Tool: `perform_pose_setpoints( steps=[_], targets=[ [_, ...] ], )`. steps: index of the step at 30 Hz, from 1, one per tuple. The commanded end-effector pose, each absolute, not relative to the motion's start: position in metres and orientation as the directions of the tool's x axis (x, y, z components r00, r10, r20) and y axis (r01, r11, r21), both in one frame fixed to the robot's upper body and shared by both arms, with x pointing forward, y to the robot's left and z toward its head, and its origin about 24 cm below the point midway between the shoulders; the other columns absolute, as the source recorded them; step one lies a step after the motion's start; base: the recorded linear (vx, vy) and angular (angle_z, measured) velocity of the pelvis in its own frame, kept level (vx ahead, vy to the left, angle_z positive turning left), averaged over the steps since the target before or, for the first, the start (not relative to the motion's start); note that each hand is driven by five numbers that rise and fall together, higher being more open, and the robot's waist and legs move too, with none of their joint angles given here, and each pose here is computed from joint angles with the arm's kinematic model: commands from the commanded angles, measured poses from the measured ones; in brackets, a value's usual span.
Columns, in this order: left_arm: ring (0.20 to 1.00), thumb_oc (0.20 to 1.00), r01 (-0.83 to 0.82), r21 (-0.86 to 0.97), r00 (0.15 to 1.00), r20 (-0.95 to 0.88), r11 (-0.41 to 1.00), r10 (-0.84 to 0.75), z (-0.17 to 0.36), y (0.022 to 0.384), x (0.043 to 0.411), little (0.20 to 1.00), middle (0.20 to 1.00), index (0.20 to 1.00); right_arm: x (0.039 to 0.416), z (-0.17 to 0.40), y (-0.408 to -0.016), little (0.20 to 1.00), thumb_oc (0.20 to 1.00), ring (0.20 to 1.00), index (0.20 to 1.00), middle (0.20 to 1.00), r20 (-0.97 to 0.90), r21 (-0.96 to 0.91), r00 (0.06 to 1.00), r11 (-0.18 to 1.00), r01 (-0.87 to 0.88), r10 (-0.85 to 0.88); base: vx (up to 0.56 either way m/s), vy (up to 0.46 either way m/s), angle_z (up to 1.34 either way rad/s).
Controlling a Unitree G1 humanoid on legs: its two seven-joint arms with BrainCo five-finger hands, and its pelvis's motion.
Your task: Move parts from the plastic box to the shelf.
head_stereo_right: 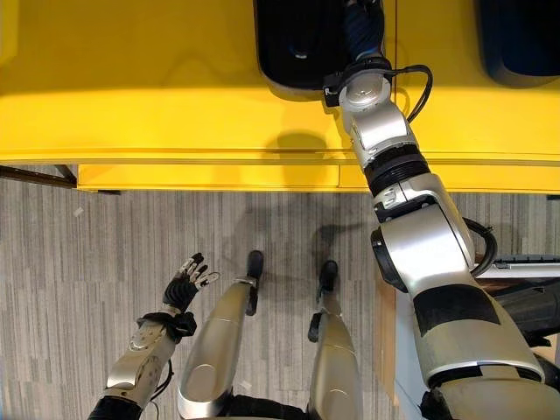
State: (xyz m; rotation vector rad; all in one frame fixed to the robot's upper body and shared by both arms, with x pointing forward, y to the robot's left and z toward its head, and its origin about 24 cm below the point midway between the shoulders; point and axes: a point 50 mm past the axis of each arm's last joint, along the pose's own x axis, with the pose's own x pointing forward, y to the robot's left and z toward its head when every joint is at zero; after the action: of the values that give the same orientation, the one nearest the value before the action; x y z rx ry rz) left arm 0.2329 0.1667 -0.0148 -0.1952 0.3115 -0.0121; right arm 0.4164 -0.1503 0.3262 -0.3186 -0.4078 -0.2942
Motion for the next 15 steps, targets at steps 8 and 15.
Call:
perform_pose_setpoints(
  steps=[8,15],
  targets=[
    [1.0,1.0,-0.04,-0.201,0.969,-0.247,0.979,-0.011,-0.0039,0.1739,0.2241,1.0,1.0,1.0,0.3898,0.4079,-0.1465,0.2,0.2,0.2,0.2,0.2,0.664,-0.199,0.729,0.899,0.389,-0.168,0.01,0.011,0.0],
    [1.0,1.0,-0.043,-0.209,0.971,-0.241,0.977,-0.009,-0.0022,0.1738,0.225,1.0,1.0,1.0,0.3935,0.4035,-0.1512,0.442,0.442,0.442,0.442,0.442,0.633,-0.165,0.747,0.909,0.383,-0.2,0.0,0.0,0.0]
  ],
)
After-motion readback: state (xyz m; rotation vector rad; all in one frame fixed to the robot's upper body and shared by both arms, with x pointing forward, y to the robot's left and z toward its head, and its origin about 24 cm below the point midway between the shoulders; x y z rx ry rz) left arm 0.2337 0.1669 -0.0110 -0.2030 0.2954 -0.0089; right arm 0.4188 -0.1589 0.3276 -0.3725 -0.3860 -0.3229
